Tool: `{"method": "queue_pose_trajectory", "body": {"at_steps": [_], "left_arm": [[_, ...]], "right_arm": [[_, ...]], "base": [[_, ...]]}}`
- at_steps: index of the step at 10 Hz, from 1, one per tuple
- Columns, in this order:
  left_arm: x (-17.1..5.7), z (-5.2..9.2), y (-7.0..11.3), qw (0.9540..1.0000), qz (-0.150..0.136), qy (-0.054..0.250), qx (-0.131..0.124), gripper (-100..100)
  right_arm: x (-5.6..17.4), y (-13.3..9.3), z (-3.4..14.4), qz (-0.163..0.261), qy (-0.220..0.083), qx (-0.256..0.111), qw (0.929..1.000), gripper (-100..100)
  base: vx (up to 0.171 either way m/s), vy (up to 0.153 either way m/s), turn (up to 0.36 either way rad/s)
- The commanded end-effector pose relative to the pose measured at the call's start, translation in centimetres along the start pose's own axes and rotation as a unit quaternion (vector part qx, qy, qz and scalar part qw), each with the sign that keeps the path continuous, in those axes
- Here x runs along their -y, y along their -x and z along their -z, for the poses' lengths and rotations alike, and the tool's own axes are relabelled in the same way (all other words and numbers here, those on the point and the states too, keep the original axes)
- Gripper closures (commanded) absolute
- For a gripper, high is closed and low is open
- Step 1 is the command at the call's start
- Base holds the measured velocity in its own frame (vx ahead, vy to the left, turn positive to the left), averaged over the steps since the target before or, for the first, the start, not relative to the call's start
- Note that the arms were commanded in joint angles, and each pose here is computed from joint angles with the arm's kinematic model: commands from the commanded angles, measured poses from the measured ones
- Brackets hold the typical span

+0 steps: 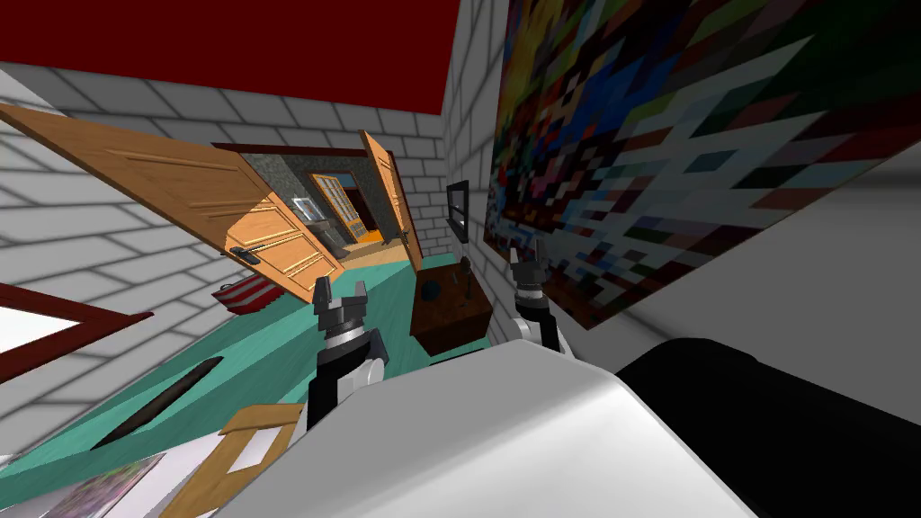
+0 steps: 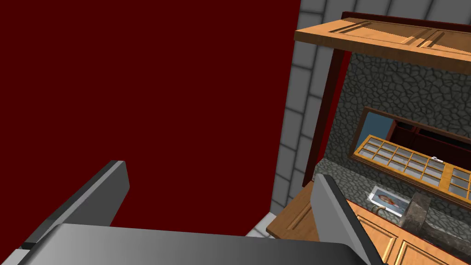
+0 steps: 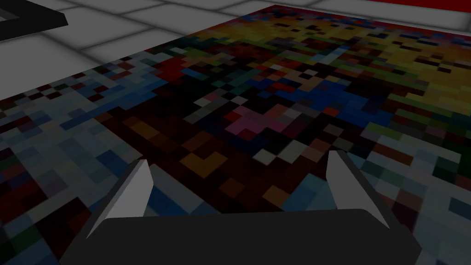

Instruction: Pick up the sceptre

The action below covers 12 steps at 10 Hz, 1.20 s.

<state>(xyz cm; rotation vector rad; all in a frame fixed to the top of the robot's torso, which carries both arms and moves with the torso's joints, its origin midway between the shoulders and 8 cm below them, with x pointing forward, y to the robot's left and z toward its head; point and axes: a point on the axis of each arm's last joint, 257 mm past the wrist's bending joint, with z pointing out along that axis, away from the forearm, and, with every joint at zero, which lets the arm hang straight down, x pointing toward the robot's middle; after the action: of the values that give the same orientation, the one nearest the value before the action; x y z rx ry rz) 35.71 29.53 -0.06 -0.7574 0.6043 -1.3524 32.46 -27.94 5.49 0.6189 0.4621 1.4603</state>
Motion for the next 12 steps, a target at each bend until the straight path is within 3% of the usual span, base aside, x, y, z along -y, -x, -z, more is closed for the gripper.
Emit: {"method": "queue_pose_trajectory", "body": {"at_steps": [1, 4, 6, 7, 8, 9, 10, 11, 12], "left_arm": [[-1.8, 0.4, 0.1, 0.9996, 0.012, 0.024, -0.005, -100], [-5.9, 1.8, 0.4, 0.9958, 0.041, 0.081, -0.008, -100], [-9.6, 3.3, 0.8, 0.9890, 0.065, 0.133, -0.007, -100], [-9.6, 3.3, 0.8, 0.9889, 0.067, 0.133, -0.006, -100], [-11.5, 4.2, 1.1, 0.9836, 0.081, 0.161, -0.003, -100], [-11.5, 4.2, 1.1, 0.9836, 0.081, 0.161, -0.003, -100], [-13.6, 5.3, 1.4, 0.9770, 0.095, 0.191, 0.000, -100], [-13.6, 5.3, 1.4, 0.9770, 0.095, 0.191, 0.000, -100], [-15.6, 6.5, 1.7, 0.9691, 0.109, 0.221, 0.004, -100]], "right_arm": [[0.0, 0.0, 0.0, 0.000, 0.000, 0.000, 1.0000, 0], [0.0, 0.0, 0.0, 0.000, 0.000, 0.000, 1.0000, 0], [0.0, 0.0, 0.0, 0.000, 0.000, 0.000, 1.0000, 0], [0.0, 0.0, 0.0, 0.000, 0.000, 0.000, 1.0000, 0], [0.0, 0.0, 0.0, 0.000, 0.000, 0.000, 1.0000, 0], [0.0, 0.0, 0.0, 0.000, 0.000, 0.000, 1.0000, 0], [0.0, 0.0, 0.0, 0.000, 0.000, 0.000, 1.0000, 0], [0.0, 0.0, 0.0, 0.000, 0.000, 0.000, 1.0000, 0], [0.0, 0.0, 0.0, 0.000, 0.000, 0.000, 1.0000, 0]], "base": [[-0.004, 0.024, -0.142], [0.000, 0.064, -0.205], [0.001, 0.078, -0.240], [0.007, 0.058, -0.083], [0.008, 0.047, -0.207], [0.003, 0.037, -0.092], [0.006, 0.036, -0.199], [0.003, 0.036, -0.123], [0.003, 0.043, -0.201]]}}
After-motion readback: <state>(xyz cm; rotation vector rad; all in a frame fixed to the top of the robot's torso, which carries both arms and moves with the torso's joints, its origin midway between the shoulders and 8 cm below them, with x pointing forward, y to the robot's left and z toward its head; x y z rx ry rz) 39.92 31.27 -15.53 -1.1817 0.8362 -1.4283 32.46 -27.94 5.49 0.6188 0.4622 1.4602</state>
